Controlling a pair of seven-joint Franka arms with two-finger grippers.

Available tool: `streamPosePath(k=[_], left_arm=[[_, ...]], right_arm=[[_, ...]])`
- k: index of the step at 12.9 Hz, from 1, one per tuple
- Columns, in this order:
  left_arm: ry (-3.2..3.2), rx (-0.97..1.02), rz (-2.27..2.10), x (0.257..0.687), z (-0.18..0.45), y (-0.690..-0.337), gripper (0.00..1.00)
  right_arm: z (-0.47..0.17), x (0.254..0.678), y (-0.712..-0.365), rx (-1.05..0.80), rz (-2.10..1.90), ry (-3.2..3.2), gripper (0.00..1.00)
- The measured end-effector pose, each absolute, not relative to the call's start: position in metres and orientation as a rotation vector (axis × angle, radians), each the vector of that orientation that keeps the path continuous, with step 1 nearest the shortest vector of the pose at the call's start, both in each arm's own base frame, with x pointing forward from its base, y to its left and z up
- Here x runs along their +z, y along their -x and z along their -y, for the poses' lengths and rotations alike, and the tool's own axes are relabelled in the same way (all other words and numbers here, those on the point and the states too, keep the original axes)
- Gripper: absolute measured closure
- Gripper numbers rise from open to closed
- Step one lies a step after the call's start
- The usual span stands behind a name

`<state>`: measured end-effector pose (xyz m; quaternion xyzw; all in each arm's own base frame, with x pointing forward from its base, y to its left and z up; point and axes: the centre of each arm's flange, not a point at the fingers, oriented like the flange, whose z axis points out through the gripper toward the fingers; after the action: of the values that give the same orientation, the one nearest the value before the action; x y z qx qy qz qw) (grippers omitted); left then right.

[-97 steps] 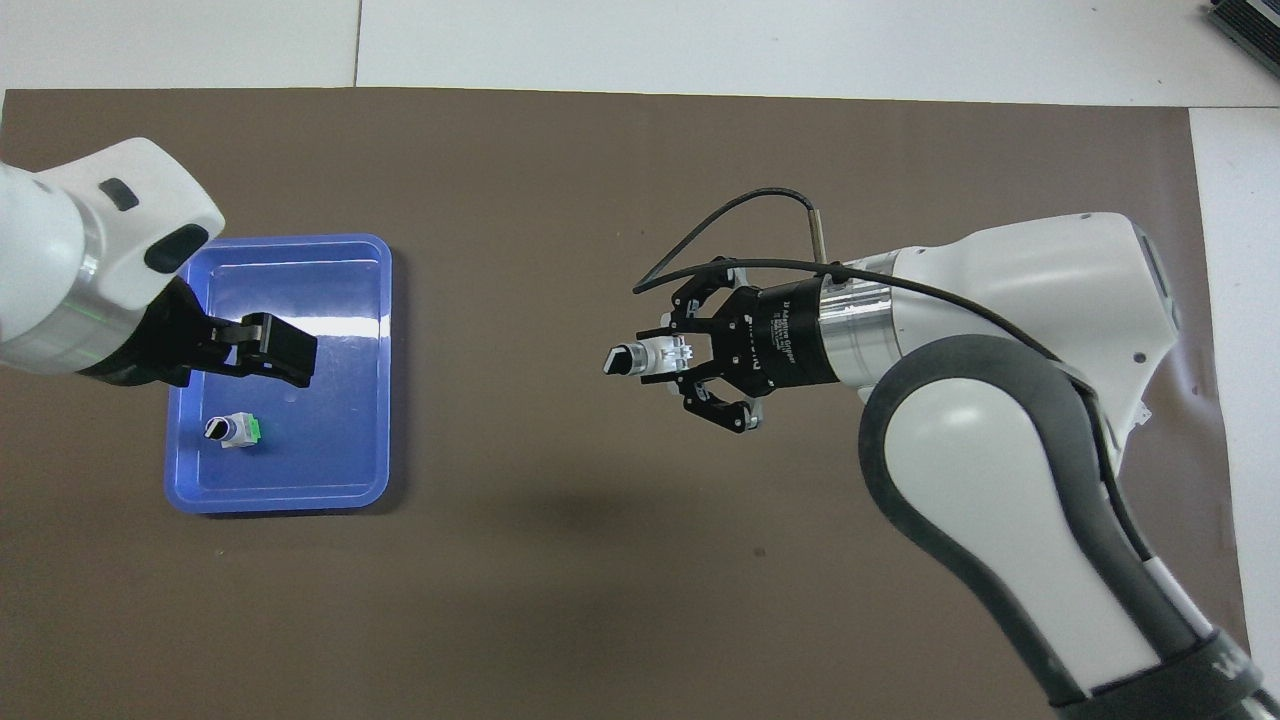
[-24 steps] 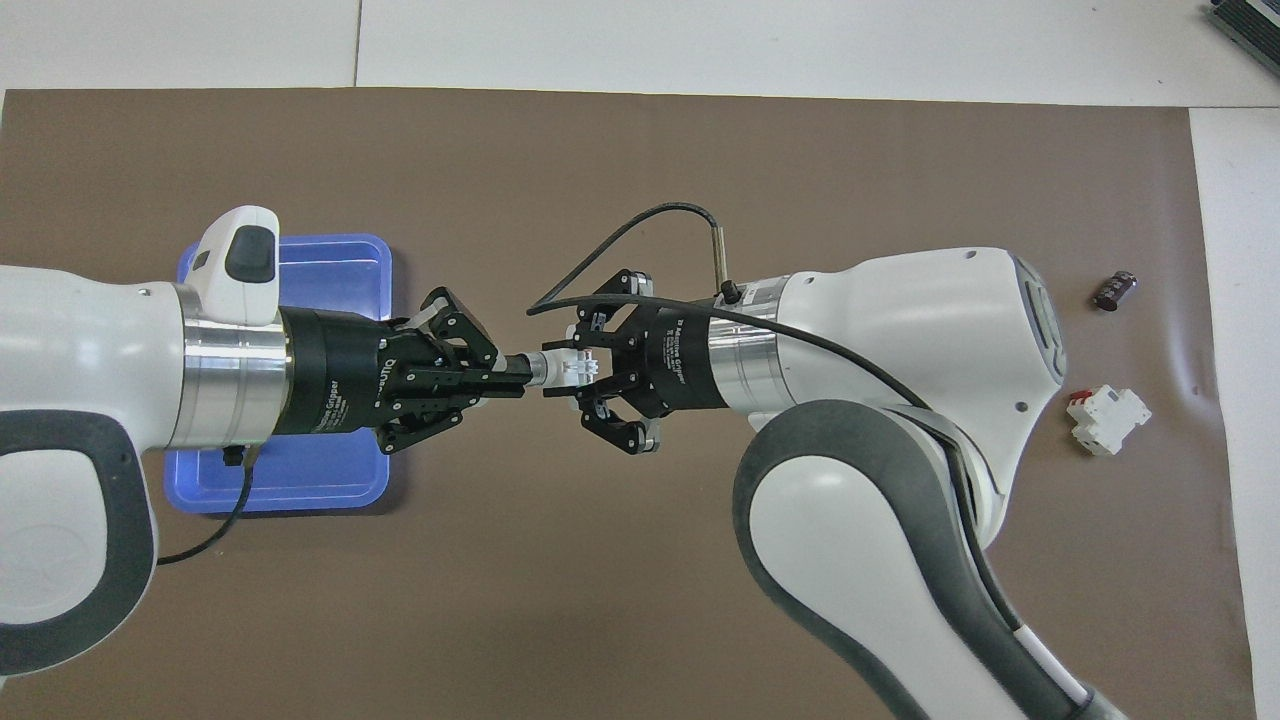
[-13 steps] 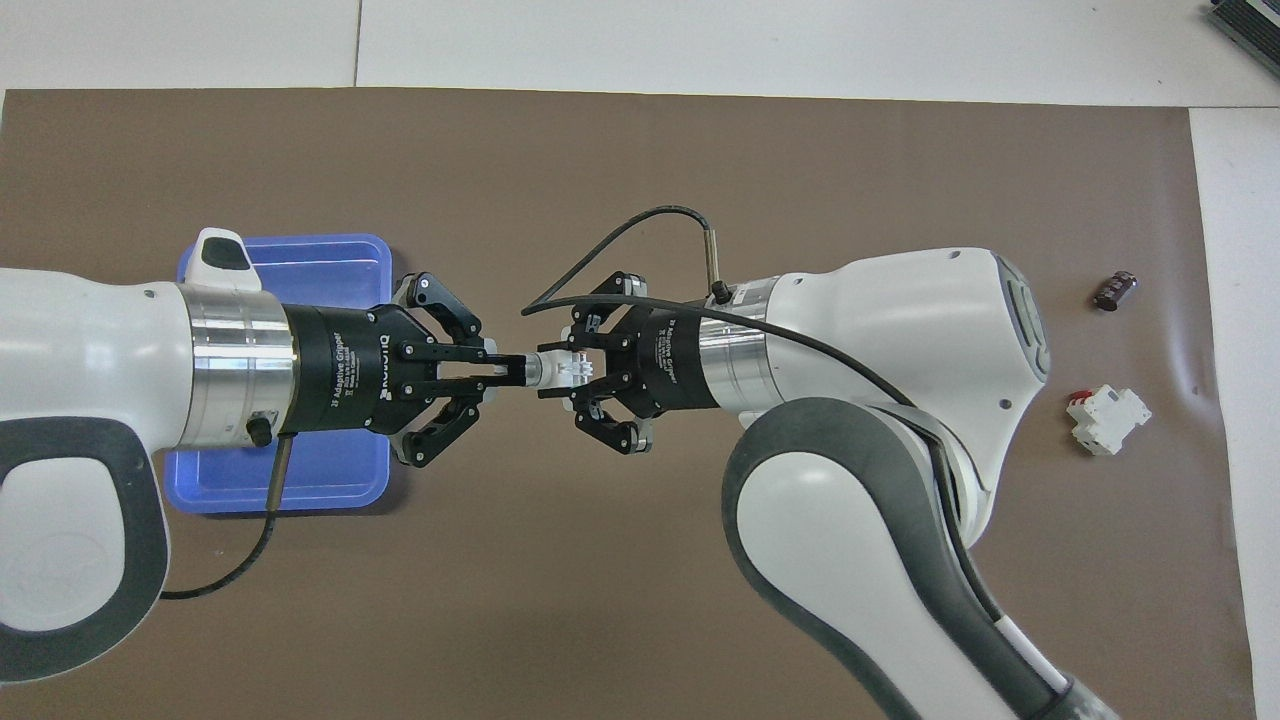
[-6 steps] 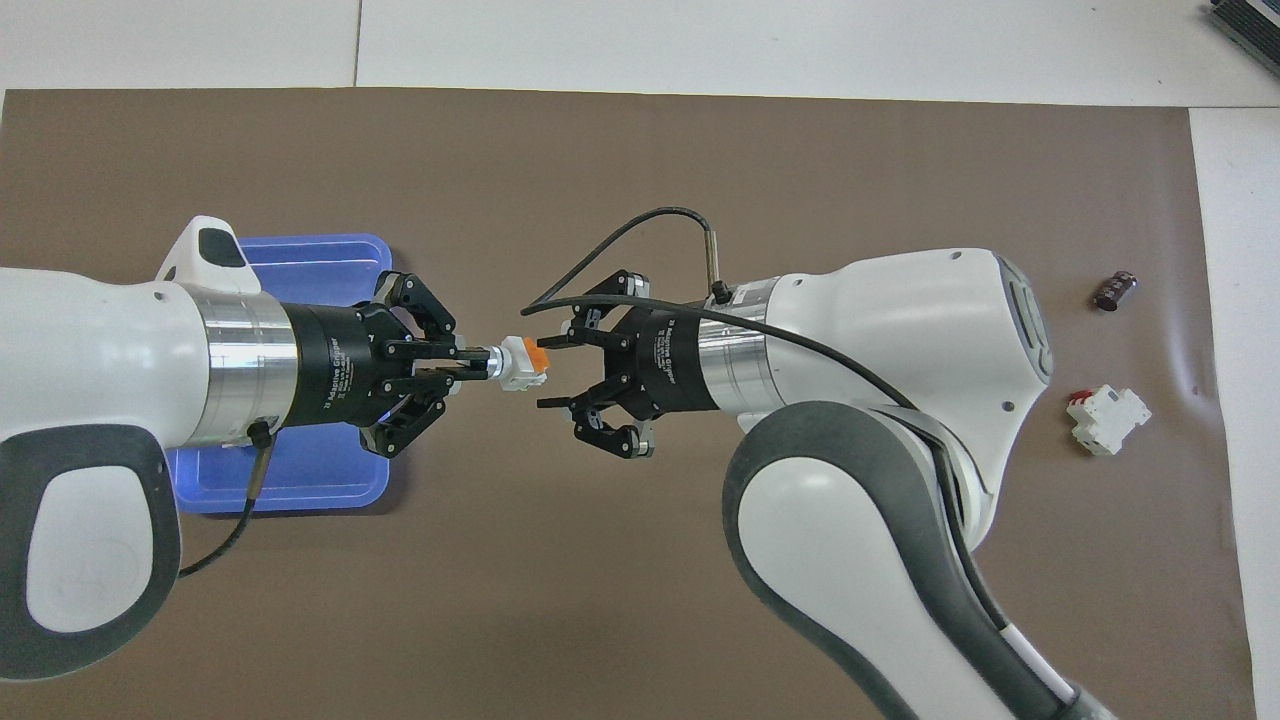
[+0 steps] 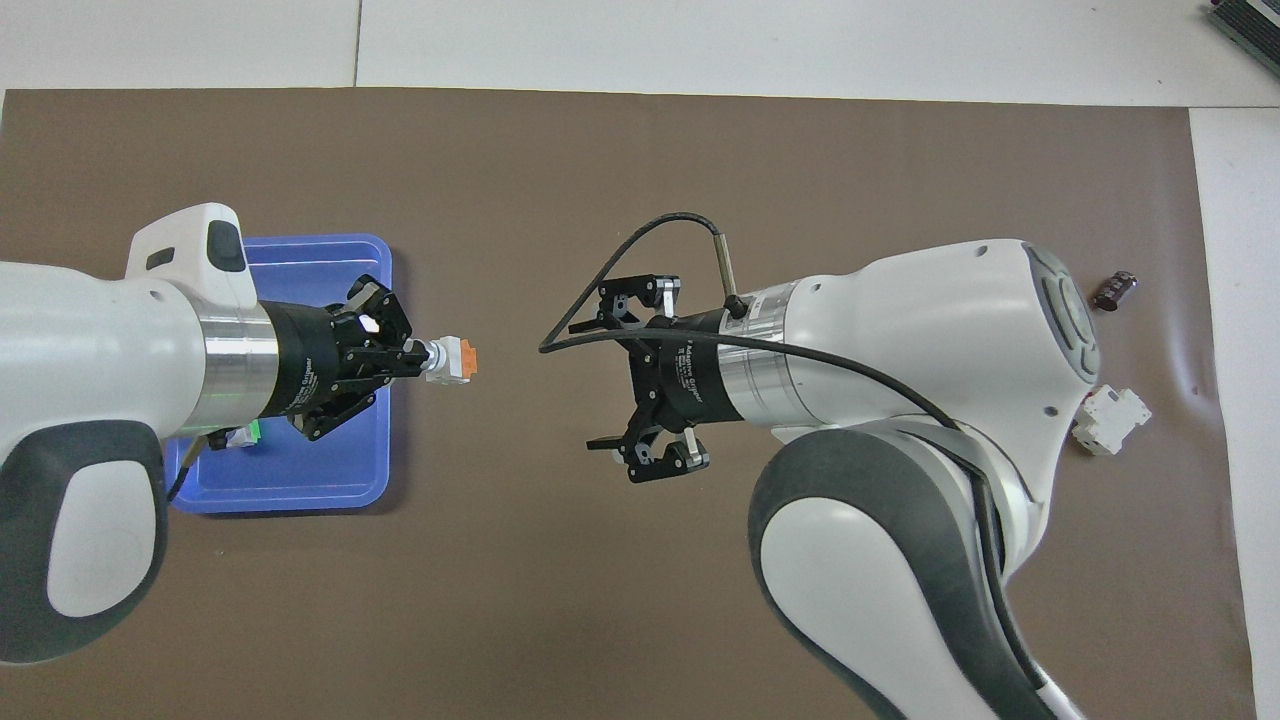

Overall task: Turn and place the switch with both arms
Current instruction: 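Lower the switch into the blue tray while the right gripper withdraws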

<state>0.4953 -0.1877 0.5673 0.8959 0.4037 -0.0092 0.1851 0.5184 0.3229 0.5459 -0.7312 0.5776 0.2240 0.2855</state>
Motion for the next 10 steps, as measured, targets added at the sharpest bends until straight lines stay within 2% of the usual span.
streamPosePath(k=[5,10], left_arm=[[-2.813,0.088,-0.651,0.535,0.108,-0.507,0.89],[-3.003,0.108,-0.155,0.502,0.053,-0.506,0.89]], right_arm=[[-0.264,0.570,-0.534,0.188,-1.245,2.274,0.00],[-0.184,0.565,-0.561,-0.173,-0.937,2.656,0.00]])
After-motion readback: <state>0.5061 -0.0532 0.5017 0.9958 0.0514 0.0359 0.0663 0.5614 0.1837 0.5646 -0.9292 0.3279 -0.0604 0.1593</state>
